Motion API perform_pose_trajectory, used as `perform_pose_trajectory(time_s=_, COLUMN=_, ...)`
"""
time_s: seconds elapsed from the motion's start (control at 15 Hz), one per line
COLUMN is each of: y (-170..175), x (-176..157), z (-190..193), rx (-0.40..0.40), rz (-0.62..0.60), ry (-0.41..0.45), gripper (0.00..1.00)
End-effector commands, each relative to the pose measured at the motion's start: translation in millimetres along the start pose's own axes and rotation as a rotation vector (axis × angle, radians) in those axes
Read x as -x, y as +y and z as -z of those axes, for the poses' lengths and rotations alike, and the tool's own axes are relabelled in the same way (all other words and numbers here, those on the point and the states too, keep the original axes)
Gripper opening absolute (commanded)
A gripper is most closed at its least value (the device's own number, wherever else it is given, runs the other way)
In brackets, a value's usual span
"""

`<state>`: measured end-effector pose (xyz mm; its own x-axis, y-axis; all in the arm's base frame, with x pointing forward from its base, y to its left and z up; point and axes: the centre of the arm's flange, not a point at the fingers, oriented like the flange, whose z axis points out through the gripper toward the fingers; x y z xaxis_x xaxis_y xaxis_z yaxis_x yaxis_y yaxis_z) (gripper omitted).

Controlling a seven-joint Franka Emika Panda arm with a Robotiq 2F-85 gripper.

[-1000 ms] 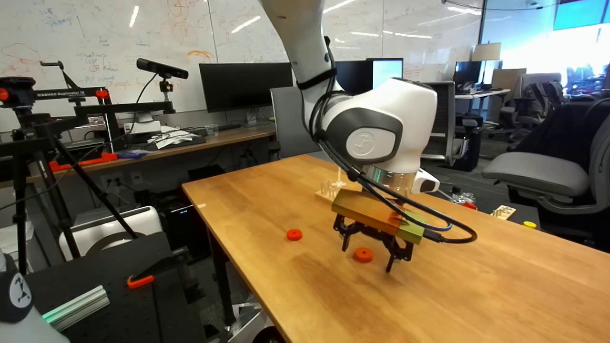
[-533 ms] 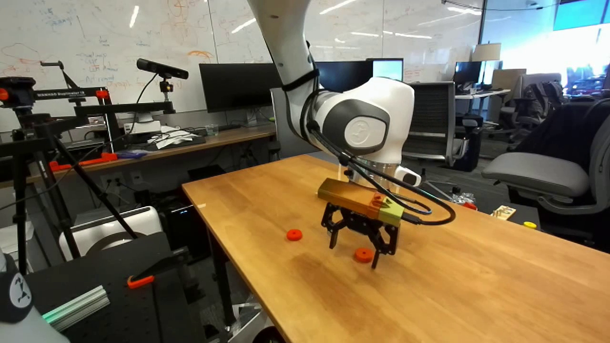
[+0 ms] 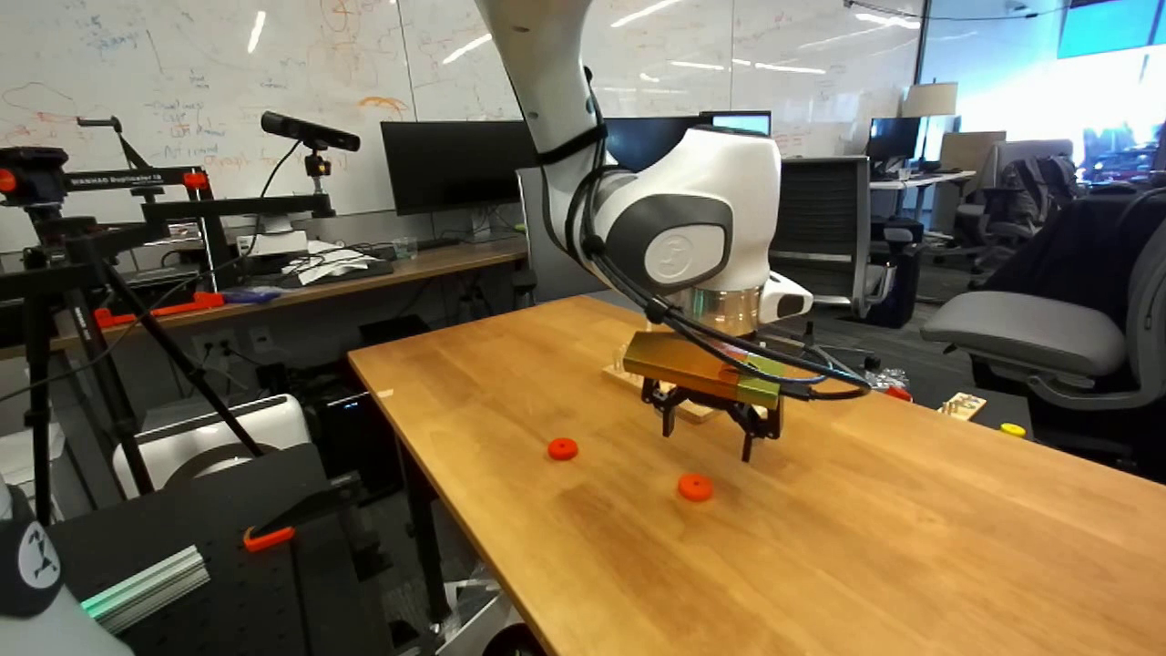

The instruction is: Pick up the orange ring on the right and place it on the wooden stand

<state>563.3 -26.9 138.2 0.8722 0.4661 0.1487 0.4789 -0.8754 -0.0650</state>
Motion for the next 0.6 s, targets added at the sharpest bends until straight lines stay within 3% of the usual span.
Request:
perform_pose_trajectory(time_s=0.0, y=4, x=7, z=3, rx=0.047, rz=-0.059, ry=0.009, gripper=1.0)
perform_pose_trajectory(time_s=0.53, y=11, x=13, z=-9, rx=0.072, rz=-0.143, ry=-0.074, gripper=1.0)
